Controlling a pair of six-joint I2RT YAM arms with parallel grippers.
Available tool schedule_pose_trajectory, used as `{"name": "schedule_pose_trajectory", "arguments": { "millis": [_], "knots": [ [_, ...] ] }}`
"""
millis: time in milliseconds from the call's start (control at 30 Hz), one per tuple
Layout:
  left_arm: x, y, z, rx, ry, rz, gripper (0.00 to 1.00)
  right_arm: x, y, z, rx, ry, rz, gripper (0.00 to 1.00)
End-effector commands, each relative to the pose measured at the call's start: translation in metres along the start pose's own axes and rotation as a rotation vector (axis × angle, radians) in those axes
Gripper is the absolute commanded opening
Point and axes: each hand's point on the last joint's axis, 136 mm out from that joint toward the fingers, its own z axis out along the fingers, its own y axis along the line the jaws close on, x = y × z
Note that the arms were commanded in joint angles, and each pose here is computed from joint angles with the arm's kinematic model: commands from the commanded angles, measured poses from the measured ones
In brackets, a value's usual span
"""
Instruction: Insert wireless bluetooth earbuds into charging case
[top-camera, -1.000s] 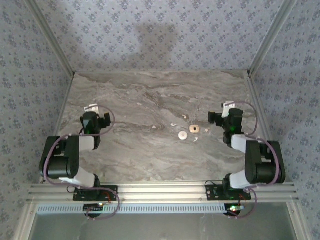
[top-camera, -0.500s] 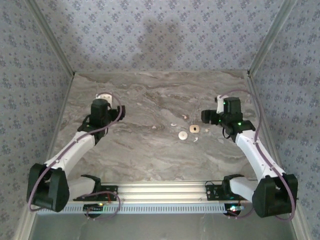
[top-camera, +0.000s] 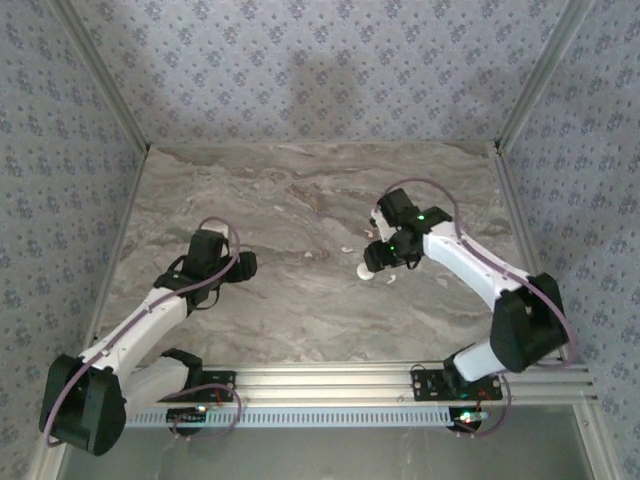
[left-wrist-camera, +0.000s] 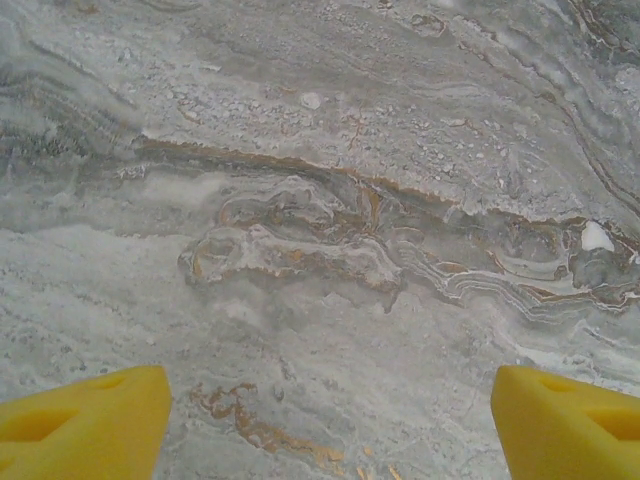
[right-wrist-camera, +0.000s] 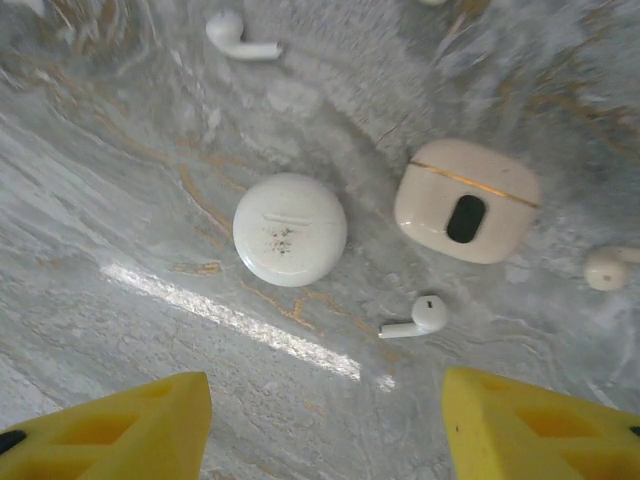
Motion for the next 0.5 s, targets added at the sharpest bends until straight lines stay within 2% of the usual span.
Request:
{"name": "schedule_pose_trajectory", "arguments": {
  "millis": [0,167,300,467],
  "knots": [
    [0.003,-0.003,-0.004,0.018,0.012,-0.025,0.84,0.004,0.005,0.008,0.017,0.082,-0.048,0.65],
    [0.005,-0.004,0.0,0.022,0.025,-0.033,0.84,-0.003,0.011,0.03,0.006,0.144,-0.081,0.6],
    [0.007,-0.005,0.003,0.031,0.022,-0.051,0.84,-0.006,0.011,0.042,0.023,0.167,-0.106,0.7],
    [0.007,-0.003,0.001,0.022,0.013,-0.051,0.84,-0.009,0.013,0.053,0.015,0.186,-0.107,0.73]
  ]
}}
